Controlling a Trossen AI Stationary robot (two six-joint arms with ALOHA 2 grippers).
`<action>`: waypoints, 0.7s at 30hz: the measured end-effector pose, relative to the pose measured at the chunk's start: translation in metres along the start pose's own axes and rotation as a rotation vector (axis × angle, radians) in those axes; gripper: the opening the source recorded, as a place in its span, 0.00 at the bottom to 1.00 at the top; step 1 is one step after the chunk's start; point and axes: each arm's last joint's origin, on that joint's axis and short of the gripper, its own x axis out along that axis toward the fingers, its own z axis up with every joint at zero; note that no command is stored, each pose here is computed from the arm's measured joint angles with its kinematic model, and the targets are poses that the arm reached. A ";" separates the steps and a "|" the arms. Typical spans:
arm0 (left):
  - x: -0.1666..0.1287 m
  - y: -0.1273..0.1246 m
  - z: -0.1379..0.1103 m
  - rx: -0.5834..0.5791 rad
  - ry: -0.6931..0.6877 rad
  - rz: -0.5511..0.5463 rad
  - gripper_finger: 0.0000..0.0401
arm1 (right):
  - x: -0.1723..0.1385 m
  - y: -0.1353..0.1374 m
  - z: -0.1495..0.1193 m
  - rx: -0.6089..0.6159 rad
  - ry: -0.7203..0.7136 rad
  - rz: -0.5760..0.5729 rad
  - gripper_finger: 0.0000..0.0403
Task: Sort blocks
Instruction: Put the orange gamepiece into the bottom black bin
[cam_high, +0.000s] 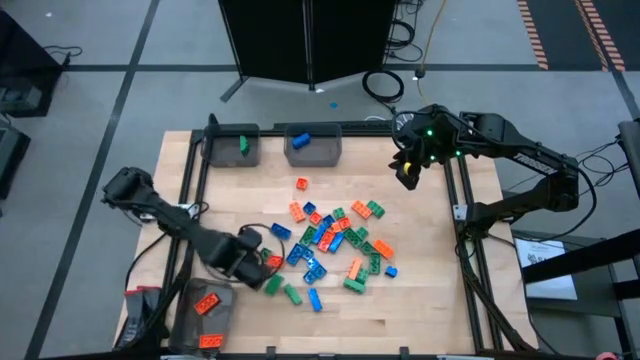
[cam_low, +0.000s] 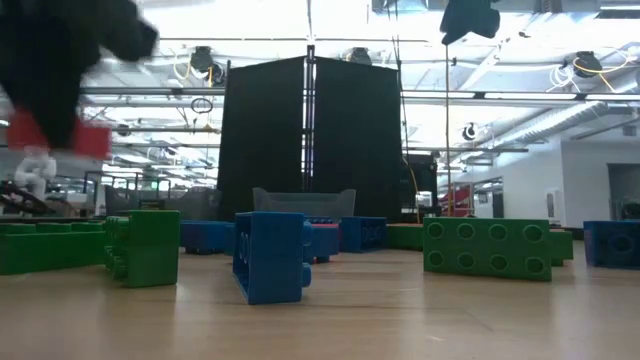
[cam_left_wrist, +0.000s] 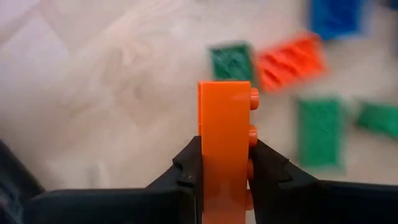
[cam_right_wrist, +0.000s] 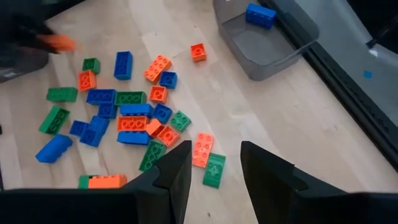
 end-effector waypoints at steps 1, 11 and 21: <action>-0.012 -0.001 -0.007 0.017 0.004 -0.029 0.17 | 0.000 0.000 0.000 0.003 0.000 -0.002 0.33; -0.046 0.017 -0.134 -0.093 0.236 -0.111 0.17 | 0.000 0.000 0.000 0.027 0.001 -0.002 0.33; -0.025 0.021 -0.165 -0.122 0.161 -0.042 0.17 | 0.000 0.000 0.001 0.028 -0.007 0.000 0.33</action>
